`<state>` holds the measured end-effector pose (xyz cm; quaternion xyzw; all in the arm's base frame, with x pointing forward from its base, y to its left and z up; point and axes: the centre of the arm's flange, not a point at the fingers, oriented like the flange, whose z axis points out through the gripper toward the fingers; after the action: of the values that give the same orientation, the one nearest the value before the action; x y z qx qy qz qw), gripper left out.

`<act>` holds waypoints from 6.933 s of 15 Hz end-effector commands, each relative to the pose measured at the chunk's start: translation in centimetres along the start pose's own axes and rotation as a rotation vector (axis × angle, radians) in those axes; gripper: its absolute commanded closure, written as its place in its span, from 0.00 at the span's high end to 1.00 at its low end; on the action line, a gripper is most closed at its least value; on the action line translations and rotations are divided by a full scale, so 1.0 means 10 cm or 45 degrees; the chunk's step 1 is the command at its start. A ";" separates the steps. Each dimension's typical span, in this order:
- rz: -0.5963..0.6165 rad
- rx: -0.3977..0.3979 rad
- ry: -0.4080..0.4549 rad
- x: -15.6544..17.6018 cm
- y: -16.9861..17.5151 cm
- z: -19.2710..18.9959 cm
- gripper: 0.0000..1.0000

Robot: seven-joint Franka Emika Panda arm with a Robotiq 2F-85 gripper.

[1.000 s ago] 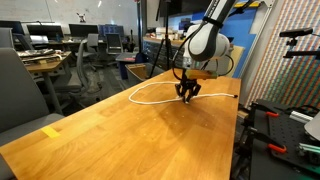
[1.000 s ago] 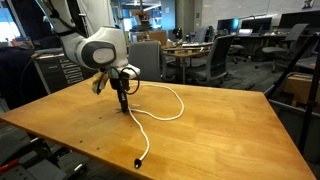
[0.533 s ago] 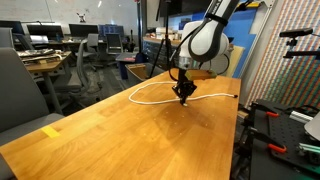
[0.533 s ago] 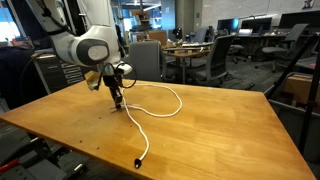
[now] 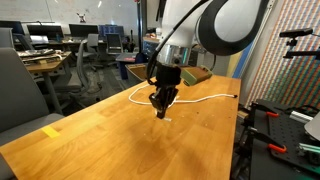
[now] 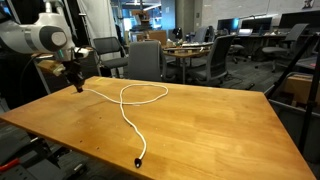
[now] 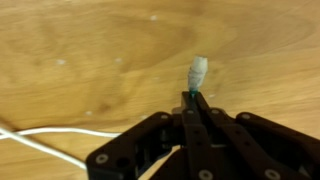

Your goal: Tie a knot using the white chord

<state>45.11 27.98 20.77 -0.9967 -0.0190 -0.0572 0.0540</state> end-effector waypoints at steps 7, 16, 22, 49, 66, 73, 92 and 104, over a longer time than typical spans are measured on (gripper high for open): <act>-0.579 0.277 -0.175 -0.59 -1.85 0.18 0.05; -0.711 -0.206 0.114 0.57 -0.19 -0.48 0.05; -0.758 -0.410 0.291 1.21 1.14 -0.73 0.06; -0.633 -0.234 0.328 1.60 1.92 0.60 0.62; -0.314 -0.319 0.079 1.79 2.65 0.57 0.72; -0.121 -0.185 0.114 2.00 2.79 0.74 0.18; -0.405 -0.312 0.064 1.80 1.45 -0.14 0.07; -0.359 0.043 -0.224 1.60 0.73 0.34 0.07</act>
<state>60.67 22.32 20.90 -0.9822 -0.1877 -0.0052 -0.0025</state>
